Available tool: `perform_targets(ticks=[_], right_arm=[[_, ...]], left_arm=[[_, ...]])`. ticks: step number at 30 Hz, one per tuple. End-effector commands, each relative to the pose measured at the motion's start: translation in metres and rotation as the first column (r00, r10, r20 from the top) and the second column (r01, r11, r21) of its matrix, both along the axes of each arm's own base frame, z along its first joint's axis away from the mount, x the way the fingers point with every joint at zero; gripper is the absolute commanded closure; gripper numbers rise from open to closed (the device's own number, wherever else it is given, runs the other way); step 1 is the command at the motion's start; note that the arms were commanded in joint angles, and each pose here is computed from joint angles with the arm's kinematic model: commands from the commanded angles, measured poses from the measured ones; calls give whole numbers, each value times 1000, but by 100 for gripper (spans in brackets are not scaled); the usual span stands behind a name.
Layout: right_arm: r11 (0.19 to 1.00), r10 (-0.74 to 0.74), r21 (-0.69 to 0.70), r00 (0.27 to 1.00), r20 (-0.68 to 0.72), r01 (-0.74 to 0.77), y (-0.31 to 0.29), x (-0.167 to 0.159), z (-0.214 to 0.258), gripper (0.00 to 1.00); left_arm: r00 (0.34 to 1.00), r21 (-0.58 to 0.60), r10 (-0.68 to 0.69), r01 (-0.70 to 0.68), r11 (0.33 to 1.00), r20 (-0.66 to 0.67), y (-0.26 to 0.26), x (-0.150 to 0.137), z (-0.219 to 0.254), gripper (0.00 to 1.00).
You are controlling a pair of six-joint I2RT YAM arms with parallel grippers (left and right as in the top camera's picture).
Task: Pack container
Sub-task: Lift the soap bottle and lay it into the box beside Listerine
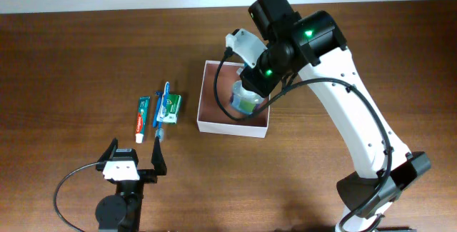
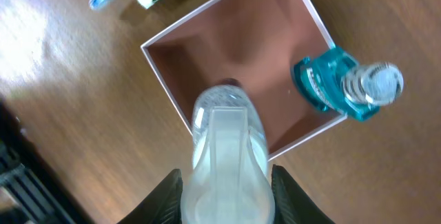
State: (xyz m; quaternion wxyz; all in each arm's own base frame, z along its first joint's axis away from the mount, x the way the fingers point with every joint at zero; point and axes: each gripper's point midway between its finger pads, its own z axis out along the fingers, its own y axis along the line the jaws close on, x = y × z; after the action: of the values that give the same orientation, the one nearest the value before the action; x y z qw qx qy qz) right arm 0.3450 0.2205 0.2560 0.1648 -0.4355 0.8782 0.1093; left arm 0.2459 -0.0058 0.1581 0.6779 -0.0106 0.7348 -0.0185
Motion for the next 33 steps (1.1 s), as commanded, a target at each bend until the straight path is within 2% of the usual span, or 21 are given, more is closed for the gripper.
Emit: perform_targets(ticks=[1,10,24,25,28,33], right_arm=[[993,114,-9,992,49,-114,5,4,2,66],[990,138,-24,990,39,-138,12,24,-23,67],[991,127,-32,992,3,-127,11,22,-31,64],[992,121,-44,993,-1,-121,8,22,-32,59],[991,98,-90,995,-2,-97,-5,25,-35,58],[996,27,-79,1000,-16,-28,-14,30,-35,58]], left_arm=[[1000,19,10,-10,1000,2,2,0,-2,1],[1000,19,11,-11,1000,2,2,0,-2,1],[1000,19,10,-10,1000,2,2,0,-2,1],[1000,19,10,-10,1000,2,2,0,-2,1],[1000,19,10,-10,1000,2,2,0,-2,1],[1000,19,10,-10,1000,2,2,0,-2,1]])
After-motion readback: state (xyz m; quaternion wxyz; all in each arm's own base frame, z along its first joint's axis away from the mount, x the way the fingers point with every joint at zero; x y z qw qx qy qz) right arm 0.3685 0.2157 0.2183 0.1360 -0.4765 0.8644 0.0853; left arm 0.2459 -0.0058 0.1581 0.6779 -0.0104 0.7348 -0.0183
